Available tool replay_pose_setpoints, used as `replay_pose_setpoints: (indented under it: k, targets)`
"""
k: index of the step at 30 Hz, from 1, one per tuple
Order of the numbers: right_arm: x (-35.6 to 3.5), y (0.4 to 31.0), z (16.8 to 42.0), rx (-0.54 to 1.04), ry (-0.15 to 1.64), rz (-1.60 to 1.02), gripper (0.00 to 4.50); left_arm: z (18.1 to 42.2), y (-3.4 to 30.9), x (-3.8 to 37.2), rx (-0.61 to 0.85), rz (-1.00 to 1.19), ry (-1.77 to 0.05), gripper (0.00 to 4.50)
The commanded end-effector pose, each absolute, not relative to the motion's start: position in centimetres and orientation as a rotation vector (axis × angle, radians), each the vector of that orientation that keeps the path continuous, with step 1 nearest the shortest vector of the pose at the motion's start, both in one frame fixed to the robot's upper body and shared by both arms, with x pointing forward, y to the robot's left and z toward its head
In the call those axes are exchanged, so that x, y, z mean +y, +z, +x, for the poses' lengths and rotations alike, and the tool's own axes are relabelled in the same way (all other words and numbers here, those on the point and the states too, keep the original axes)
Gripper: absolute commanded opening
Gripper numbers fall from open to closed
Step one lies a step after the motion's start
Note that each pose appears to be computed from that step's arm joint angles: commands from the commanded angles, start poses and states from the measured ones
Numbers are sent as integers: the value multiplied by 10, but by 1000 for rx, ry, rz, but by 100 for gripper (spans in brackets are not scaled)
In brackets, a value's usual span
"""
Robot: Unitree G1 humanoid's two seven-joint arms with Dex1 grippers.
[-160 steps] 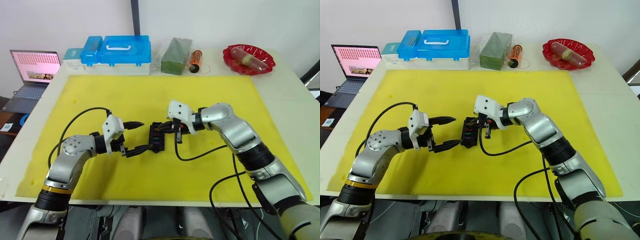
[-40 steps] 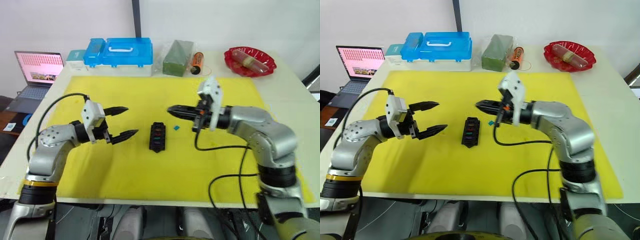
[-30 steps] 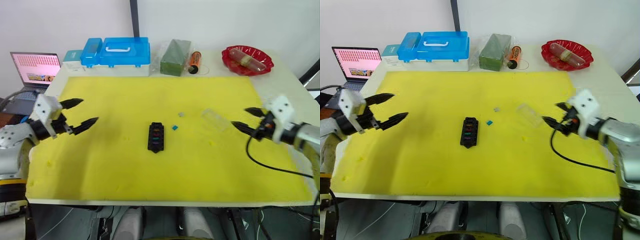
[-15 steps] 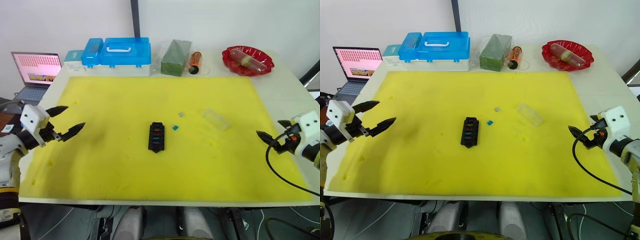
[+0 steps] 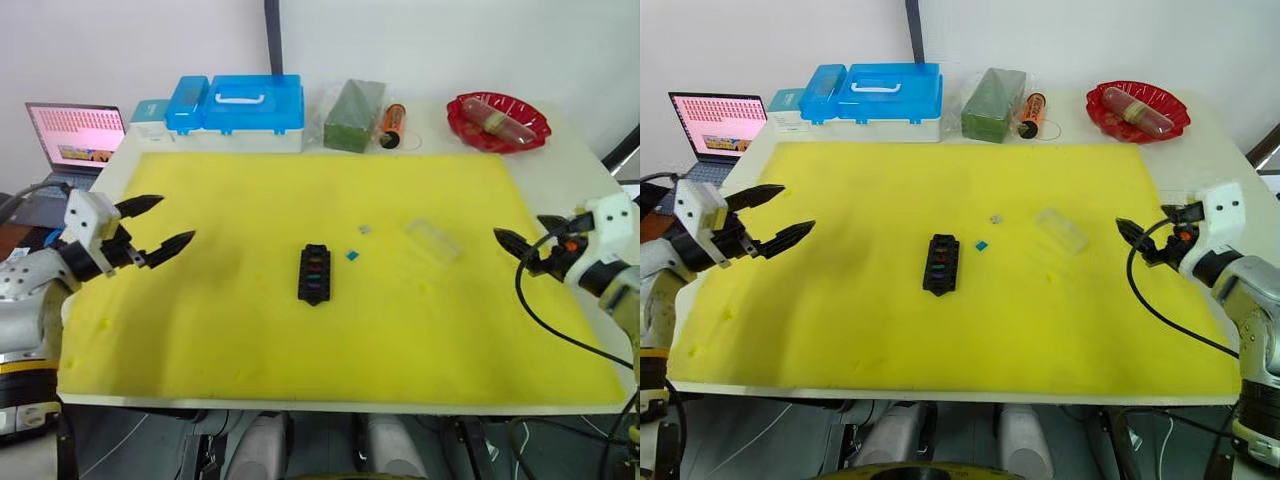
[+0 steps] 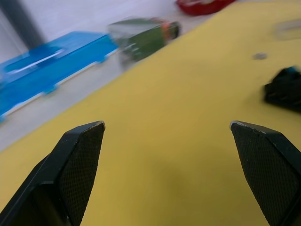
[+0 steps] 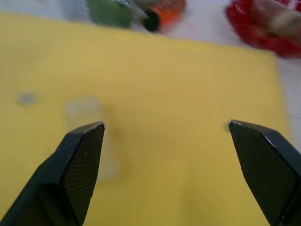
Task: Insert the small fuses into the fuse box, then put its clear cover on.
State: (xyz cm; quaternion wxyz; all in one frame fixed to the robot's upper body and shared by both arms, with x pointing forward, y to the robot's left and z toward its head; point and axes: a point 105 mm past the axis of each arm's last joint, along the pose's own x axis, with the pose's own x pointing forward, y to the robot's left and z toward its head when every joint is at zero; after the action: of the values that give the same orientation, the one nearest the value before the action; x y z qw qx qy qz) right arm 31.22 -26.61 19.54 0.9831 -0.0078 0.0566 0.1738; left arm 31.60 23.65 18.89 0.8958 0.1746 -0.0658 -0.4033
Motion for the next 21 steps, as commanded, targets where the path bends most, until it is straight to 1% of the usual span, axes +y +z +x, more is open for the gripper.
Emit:
replay_pose_setpoints:
  k: [1, 4, 7, 10, 15, 21]
  targets:
    - [-213, 211, 300, 151, 534, 121, 447, 304, 203, 203, -198, 422, -997, 450]
    - [-182, 206, 291, 225, 624, 268, 447, 294, 205, 181, -214, 439, -1110, 450]
    - [-168, 201, 289, 262, 649, 402, 447, 286, 206, 167, -221, 436, -1183, 450]
    - [-154, 190, 286, 321, 669, 540, 447, 276, 202, 153, -219, 444, -1263, 450]
    - [-135, 178, 292, 413, 631, 754, 447, 275, 200, 148, -217, 436, -1289, 450]
    - [-116, 156, 298, 535, 591, 911, 447, 273, 203, 142, -231, 405, -1299, 450]
